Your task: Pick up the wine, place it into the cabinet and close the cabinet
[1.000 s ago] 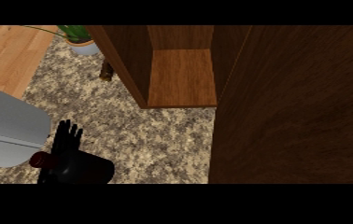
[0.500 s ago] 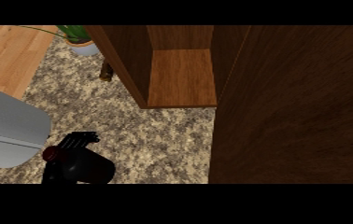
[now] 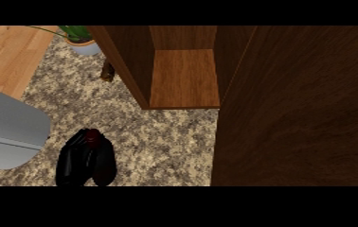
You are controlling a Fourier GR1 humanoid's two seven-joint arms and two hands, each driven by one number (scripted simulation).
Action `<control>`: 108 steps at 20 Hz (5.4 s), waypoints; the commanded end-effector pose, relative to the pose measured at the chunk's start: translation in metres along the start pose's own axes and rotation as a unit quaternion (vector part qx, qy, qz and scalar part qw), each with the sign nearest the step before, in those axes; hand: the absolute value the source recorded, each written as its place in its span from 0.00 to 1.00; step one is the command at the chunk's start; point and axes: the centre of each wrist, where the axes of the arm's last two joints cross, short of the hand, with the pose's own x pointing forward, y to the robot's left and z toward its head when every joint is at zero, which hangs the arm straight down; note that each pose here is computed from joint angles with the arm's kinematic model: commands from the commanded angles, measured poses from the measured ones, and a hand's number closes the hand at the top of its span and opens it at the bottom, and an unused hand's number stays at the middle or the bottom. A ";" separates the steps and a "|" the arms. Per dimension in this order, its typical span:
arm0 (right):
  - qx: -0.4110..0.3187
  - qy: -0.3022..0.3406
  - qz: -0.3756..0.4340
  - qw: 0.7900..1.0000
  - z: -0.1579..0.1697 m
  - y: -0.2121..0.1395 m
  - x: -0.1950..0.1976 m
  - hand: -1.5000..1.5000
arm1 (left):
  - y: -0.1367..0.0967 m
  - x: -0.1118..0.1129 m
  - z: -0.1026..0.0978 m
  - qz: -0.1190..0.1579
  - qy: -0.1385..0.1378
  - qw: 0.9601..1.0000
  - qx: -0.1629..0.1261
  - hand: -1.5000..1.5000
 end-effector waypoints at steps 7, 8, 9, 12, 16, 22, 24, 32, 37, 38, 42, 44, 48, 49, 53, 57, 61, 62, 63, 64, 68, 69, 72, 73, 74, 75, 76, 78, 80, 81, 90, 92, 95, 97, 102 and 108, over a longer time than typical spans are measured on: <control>0.011 -0.040 -0.027 0.999 0.035 0.000 0.043 0.00 | 0.010 -0.012 -0.002 0.096 -0.091 0.989 -0.062 1.00; 0.009 -0.033 -0.021 0.999 0.035 -0.002 0.044 0.00 | 0.003 0.005 -0.011 0.103 -0.087 0.988 -0.077 1.00; 0.009 -0.036 -0.019 0.999 0.028 0.001 0.042 0.00 | 0.015 0.008 0.001 0.104 -0.083 0.987 -0.095 1.00; 0.017 -0.030 -0.024 0.999 0.035 0.000 0.045 0.00 | -0.018 0.010 0.005 0.092 -0.081 0.987 -0.103 1.00; 0.006 -0.042 -0.028 0.999 0.021 -0.002 0.035 0.00 | -0.053 0.046 -0.005 0.105 -0.072 0.983 -0.130 1.00; 0.016 -0.029 -0.025 0.999 0.031 -0.005 0.039 0.00 | -0.093 0.063 0.001 0.076 -0.087 0.985 -0.131 1.00; 0.010 -0.033 -0.023 0.999 0.027 -0.007 0.032 0.00 | -0.121 0.073 -0.008 0.075 -0.087 0.985 -0.130 1.00; 0.015 -0.038 -0.023 0.999 0.022 -0.010 0.033 0.00 | -0.169 0.103 -0.043 0.093 -0.036 0.988 -0.115 1.00; 0.010 -0.032 -0.024 0.999 0.031 -0.007 0.040 0.00 | -0.197 0.122 -0.062 0.067 -0.043 0.992 -0.102 1.00; 0.018 -0.039 -0.029 0.999 0.035 -0.004 0.047 0.00 | -0.185 0.103 -0.053 0.060 -0.030 0.993 -0.099 1.00; 0.018 -0.032 -0.022 0.999 0.024 -0.004 0.032 0.00 | -0.206 0.087 -0.063 0.035 -0.034 0.995 -0.089 1.00; 0.015 -0.032 -0.027 0.999 0.030 -0.003 0.042 0.00 | -0.195 0.080 -0.083 0.030 -0.028 0.996 -0.082 1.00; 0.027 -0.035 -0.033 0.998 0.027 -0.004 0.035 0.00 | -0.195 0.050 -0.077 0.015 -0.018 0.997 -0.075 1.00; 0.016 -0.032 -0.031 0.999 0.029 -0.007 0.033 0.00 | -0.214 0.060 -0.078 0.006 -0.018 0.997 -0.076 1.00; 0.015 -0.027 -0.030 0.999 0.026 -0.010 0.032 0.00 | -0.205 0.042 -0.078 0.010 -0.003 0.997 -0.074 1.00; 0.015 -0.038 -0.029 0.999 0.022 -0.013 0.028 0.00 | -0.197 0.013 -0.071 0.012 -0.005 0.998 -0.068 1.00; 0.012 -0.037 -0.028 0.999 0.023 -0.013 0.033 0.00 | -0.191 0.005 -0.076 0.035 0.000 0.997 -0.069 1.00; 0.016 -0.031 -0.028 0.999 0.029 -0.008 0.032 0.00 | -0.199 0.014 -0.091 0.035 -0.002 0.998 -0.048 1.00; 0.022 -0.035 -0.030 0.999 0.030 -0.008 0.042 0.00 | -0.189 0.002 -0.081 0.049 0.014 0.997 -0.054 1.00; 0.007 -0.029 -0.033 0.999 0.026 -0.009 0.029 0.00 | -0.210 0.018 -0.080 0.052 0.016 0.997 -0.057 1.00; 0.033 -0.031 -0.026 0.999 0.038 -0.007 0.034 0.00 | -0.205 0.016 -0.103 0.049 0.013 0.998 -0.035 1.00; 0.018 -0.037 -0.034 0.999 0.033 -0.009 0.035 0.00 | -0.207 0.020 -0.113 0.048 0.021 0.997 -0.048 1.00; 0.019 -0.036 -0.035 0.999 0.041 -0.003 0.042 0.00 | -0.205 0.021 -0.122 0.039 0.016 0.998 -0.037 1.00; 0.005 -0.026 -0.034 0.999 0.025 -0.017 0.014 0.00 | -0.209 0.012 -0.110 0.037 0.017 0.999 -0.030 1.00; 0.015 -0.026 -0.033 0.999 0.035 -0.009 0.035 0.00 | -0.211 0.018 -0.117 0.042 0.017 0.998 -0.039 1.00; 0.016 -0.031 -0.031 0.999 0.038 -0.013 0.032 0.00 | -0.211 0.020 -0.122 0.039 0.025 0.998 -0.041 1.00; 0.017 -0.032 -0.027 0.999 0.031 -0.012 0.029 0.00 | -0.213 0.023 -0.131 0.039 0.019 0.999 -0.028 1.00; 0.021 -0.025 -0.037 0.999 0.032 -0.007 0.026 0.00 | -0.218 0.025 -0.129 0.045 0.026 0.998 -0.032 1.00; 0.020 -0.026 -0.035 0.999 0.034 -0.006 0.029 0.00 | -0.232 0.045 -0.147 0.039 0.018 0.999 -0.024 1.00; 0.020 -0.035 -0.039 0.998 0.026 -0.007 0.030 0.00 | -0.228 0.039 -0.143 0.037 0.022 0.999 -0.026 1.00; 0.020 -0.029 -0.030 0.999 0.031 -0.011 0.022 0.00 | -0.239 0.062 -0.174 -0.013 -0.008 1.000 -0.002 1.00; 0.026 -0.021 -0.036 0.999 0.035 -0.010 0.021 0.00 | -0.235 0.082 -0.192 -0.030 -0.012 0.999 0.019 1.00; 0.023 -0.030 -0.033 0.999 0.033 -0.009 0.025 0.00 | -0.228 0.080 -0.196 -0.068 -0.031 0.996 0.044 1.00; 0.024 -0.028 -0.039 0.999 0.024 -0.012 0.011 0.00 | -0.202 0.075 -0.205 -0.122 -0.044 0.989 0.068 0.00; 0.025 -0.028 -0.050 0.998 0.024 -0.002 0.014 0.00 | -0.205 0.079 -0.209 -0.172 -0.043 0.982 0.067 0.00; 0.031 -0.032 -0.041 0.998 0.029 -0.004 0.012 0.00 | -0.194 0.070 -0.209 -0.190 -0.024 0.978 0.084 0.00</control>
